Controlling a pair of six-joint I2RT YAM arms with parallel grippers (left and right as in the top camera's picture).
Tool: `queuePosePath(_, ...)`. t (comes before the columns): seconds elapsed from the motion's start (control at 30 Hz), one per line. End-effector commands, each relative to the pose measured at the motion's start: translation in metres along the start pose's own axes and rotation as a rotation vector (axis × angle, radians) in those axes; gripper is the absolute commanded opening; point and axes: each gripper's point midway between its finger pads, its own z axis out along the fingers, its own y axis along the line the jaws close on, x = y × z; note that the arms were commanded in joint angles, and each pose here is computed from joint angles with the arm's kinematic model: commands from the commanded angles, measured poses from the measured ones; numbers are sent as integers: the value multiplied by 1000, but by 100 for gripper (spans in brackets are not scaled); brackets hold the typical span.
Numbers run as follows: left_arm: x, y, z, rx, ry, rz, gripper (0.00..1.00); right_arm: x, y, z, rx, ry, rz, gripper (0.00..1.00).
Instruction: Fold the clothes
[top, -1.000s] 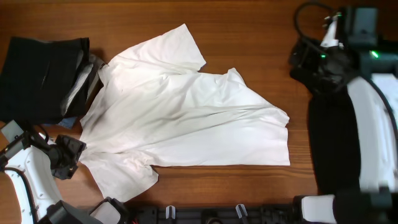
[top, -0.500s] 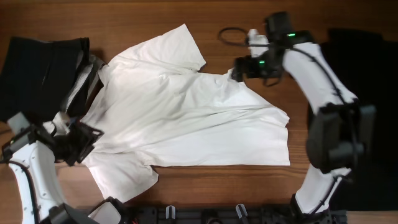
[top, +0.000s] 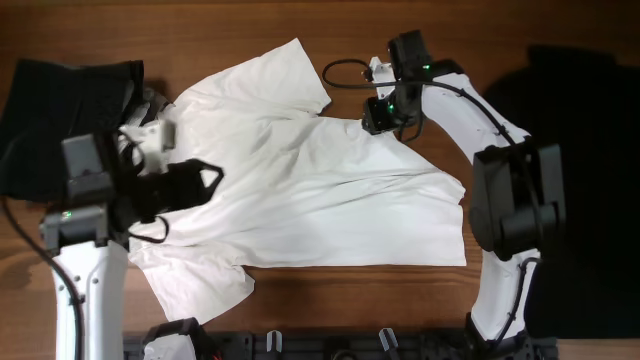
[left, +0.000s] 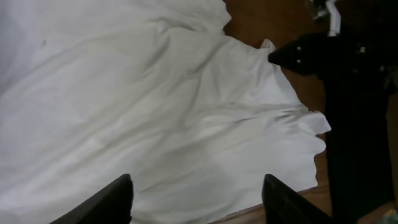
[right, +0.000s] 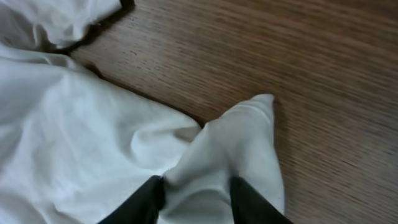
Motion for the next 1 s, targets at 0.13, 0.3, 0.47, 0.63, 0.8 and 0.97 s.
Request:
queuePosePath(0.13,-21,-48,9,116,-74,200,100,6,4,13,15,32,12,4)
queuePosePath(0.3,-42,-58,20,139,-134,269,100,-70,-28,-54,160,-216,41,4)
queuePosePath(0.47,-41,-51,54,119,-67,266,98,-150,-57,-170,303,-551,46,36)
queuePosePath(0.63,-45,-38,100,76,-25,280,94,-149,-70,-212,331,-585,81,100)
queuePosePath(0.8,-58,-13,145,-20,-40,260,89,-102,-70,-189,312,-379,165,100)
queuePosePath(0.97,-56,44,183,-224,-25,123,59,-44,-65,-168,258,-167,414,96)
